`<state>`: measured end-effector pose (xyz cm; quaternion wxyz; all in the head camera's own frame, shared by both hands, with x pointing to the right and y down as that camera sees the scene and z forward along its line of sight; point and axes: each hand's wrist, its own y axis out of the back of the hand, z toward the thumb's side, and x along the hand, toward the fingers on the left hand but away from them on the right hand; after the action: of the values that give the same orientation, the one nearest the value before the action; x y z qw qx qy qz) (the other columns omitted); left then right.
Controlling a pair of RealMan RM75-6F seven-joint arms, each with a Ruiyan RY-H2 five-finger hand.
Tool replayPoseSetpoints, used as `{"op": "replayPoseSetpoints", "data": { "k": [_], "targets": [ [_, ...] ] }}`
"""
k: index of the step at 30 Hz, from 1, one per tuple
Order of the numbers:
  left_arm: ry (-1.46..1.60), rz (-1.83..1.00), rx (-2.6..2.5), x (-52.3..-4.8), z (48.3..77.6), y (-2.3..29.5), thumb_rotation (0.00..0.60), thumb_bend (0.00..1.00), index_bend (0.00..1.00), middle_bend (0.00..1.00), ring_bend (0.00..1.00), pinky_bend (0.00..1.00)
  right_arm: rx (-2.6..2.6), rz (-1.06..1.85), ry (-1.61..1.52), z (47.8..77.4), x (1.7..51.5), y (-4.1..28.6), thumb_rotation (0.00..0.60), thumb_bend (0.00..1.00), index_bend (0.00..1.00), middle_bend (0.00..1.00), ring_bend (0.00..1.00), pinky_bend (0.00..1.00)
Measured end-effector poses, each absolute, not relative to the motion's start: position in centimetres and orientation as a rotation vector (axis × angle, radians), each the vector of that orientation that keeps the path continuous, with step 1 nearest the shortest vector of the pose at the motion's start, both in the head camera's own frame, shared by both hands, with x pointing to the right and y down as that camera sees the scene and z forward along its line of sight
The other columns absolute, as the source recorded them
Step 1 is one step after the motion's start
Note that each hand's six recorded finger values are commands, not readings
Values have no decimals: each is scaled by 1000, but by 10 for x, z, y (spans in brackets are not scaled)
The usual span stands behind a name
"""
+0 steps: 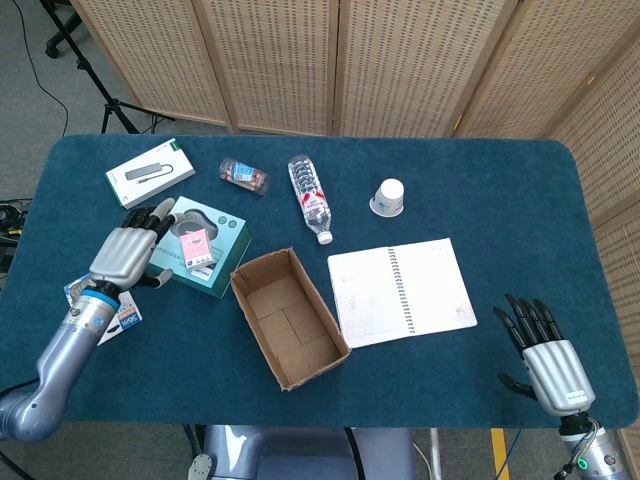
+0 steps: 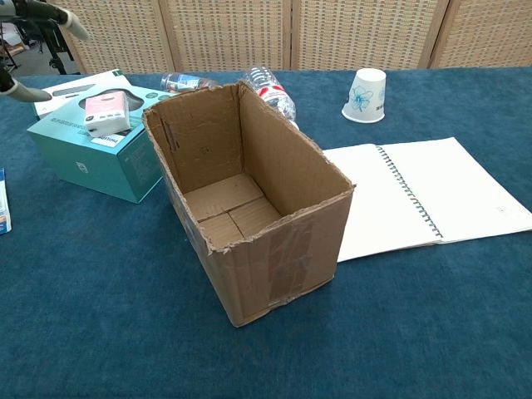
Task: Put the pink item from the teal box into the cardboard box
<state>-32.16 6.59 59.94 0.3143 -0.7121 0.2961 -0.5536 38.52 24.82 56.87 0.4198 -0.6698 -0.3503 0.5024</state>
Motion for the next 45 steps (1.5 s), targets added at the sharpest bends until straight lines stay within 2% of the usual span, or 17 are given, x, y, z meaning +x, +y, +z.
{"op": "replayPoseSetpoints", "data": {
  "k": [32, 45],
  "targets": [
    [619, -1596, -1796, -286, 643, 56, 600, 296, 179, 0, 0, 0, -1690, 1236, -893, 566, 386, 248, 600, 138, 79, 0, 0, 0],
    [549, -1584, -1794, -277, 648, 61, 600, 307, 179, 0, 0, 0, -1690, 1230, -909, 564, 389, 247, 600, 140, 79, 0, 0, 0]
  ]
}}
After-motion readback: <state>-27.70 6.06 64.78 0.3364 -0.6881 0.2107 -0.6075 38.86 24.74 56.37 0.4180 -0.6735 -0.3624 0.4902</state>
